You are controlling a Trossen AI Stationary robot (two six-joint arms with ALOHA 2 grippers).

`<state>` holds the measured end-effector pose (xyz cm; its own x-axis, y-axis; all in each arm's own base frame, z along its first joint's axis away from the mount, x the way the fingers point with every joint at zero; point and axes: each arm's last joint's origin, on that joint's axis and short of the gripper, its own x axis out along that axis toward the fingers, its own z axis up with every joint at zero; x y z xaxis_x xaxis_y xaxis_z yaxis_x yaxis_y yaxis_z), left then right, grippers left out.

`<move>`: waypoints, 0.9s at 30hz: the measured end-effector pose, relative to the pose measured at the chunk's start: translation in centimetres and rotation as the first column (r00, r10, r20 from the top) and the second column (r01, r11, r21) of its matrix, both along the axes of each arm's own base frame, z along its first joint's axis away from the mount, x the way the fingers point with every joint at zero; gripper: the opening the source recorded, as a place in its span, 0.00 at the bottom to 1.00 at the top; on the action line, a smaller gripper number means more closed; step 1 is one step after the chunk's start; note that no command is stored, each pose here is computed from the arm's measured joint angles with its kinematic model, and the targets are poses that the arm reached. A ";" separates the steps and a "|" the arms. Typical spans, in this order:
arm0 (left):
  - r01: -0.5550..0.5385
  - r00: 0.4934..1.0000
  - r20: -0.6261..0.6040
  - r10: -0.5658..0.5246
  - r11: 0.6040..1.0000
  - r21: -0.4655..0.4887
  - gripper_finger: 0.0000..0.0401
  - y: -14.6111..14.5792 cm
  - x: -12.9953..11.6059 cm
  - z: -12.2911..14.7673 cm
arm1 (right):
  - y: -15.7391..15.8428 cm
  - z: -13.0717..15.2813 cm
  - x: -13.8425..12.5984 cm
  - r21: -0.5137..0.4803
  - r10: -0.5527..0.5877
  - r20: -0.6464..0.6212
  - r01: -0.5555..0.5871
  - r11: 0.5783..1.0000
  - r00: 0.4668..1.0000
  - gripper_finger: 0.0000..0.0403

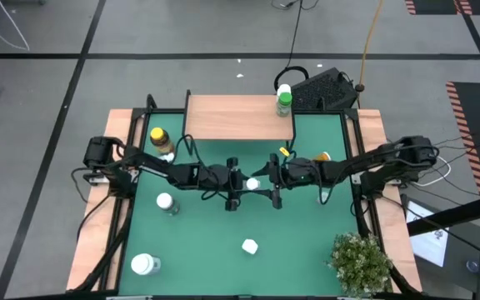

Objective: Pick and place medicine bottles onto shelf by color
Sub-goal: Put the center small white medicine bottle on the shelf

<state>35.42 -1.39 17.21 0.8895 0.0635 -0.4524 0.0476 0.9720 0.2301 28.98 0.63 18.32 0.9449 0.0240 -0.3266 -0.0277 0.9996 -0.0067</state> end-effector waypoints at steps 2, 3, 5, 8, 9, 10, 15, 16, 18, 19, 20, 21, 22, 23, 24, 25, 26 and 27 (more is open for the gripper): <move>-0.004 1.000 -0.015 0.004 1.000 -0.002 0.41 0.1 0.0 0.0 | 0.0 -0.2 0.1 0.002 0.006 -0.001 -0.006 1.000 1.000 0.66; -0.005 1.000 -0.018 0.005 1.000 -0.004 0.41 0.1 0.0 0.0 | 0.1 -0.3 0.2 0.008 0.021 0.000 -0.021 1.000 1.000 0.66; -0.006 1.000 -0.017 0.006 1.000 -0.004 0.41 0.1 0.1 0.0 | 0.1 -0.4 0.2 0.016 0.019 -0.002 -0.019 1.000 1.000 0.66; -0.007 1.000 -0.014 0.007 1.000 -0.004 0.41 0.1 0.1 0.1 | 0.1 -0.3 0.2 0.033 0.009 0.004 -0.009 0.999 1.000 0.65; -0.007 1.000 -0.014 0.007 1.000 -0.004 0.41 0.1 0.1 0.1 | 0.1 -0.3 0.2 0.036 0.007 0.005 -0.008 0.999 1.000 0.65; -0.007 1.000 -0.014 0.007 1.000 -0.004 0.41 0.1 0.1 0.1 | 0.1 -0.3 0.2 0.039 0.006 0.004 -0.006 0.999 1.000 0.63; -0.006 1.000 -0.014 0.006 1.000 -0.004 0.42 0.1 0.1 0.1 | 0.0 -0.4 0.2 0.051 -0.001 -0.008 0.002 0.999 1.000 0.50; -0.006 1.000 -0.014 0.006 1.000 -0.004 0.43 0.1 0.1 0.1 | 0.0 -0.4 0.2 0.050 -0.001 -0.008 0.002 0.999 1.000 0.47; -0.008 1.000 -0.014 0.008 1.000 -0.006 0.43 0.1 0.1 0.1 | 0.0 -0.4 0.2 0.044 -0.001 -0.008 0.002 0.999 1.000 0.41; -0.010 1.000 -0.014 0.010 1.000 -0.011 0.43 0.1 0.1 0.1 | 0.0 -0.4 0.2 0.041 0.000 -0.007 0.000 0.999 1.000 0.40; -0.013 1.000 -0.014 0.013 1.000 -0.017 0.43 0.1 0.1 0.1 | 0.0 -0.4 0.2 0.037 0.001 -0.008 -0.001 0.999 1.000 0.40; -0.017 1.000 -0.014 0.017 1.000 -0.024 0.43 0.1 0.1 0.1 | 0.0 -0.4 0.2 0.034 0.003 -0.008 -0.003 0.999 1.000 0.40; -0.022 1.000 -0.013 0.022 0.999 -0.034 0.43 0.1 0.1 0.1 | 0.0 -0.4 0.2 0.033 0.004 -0.007 -0.004 0.999 1.000 0.40; -0.024 1.000 -0.012 0.024 0.999 -0.039 0.43 0.1 0.1 0.1 | 0.0 -0.3 0.1 0.033 0.008 -0.008 -0.008 0.999 1.000 0.40; -0.026 1.000 -0.009 0.025 0.999 -0.042 0.43 0.1 0.1 0.1 | 0.0 -0.2 0.1 0.031 0.016 -0.009 -0.015 0.999 1.000 0.40; -0.027 1.000 -0.006 0.026 0.999 -0.046 0.44 0.1 0.1 0.1 | -0.1 -0.1 0.0 0.032 0.025 -0.007 -0.025 0.999 1.000 0.42; -0.030 1.000 -0.003 0.030 0.998 -0.053 0.45 0.0 0.1 0.2 | -0.2 0.1 -0.1 0.034 0.037 -0.008 -0.036 0.999 0.999 0.43; -0.035 0.999 0.002 0.035 0.997 -0.064 0.46 0.0 0.2 0.2 | -0.4 0.3 -0.3 0.034 0.046 -0.011 -0.045 0.998 0.999 0.45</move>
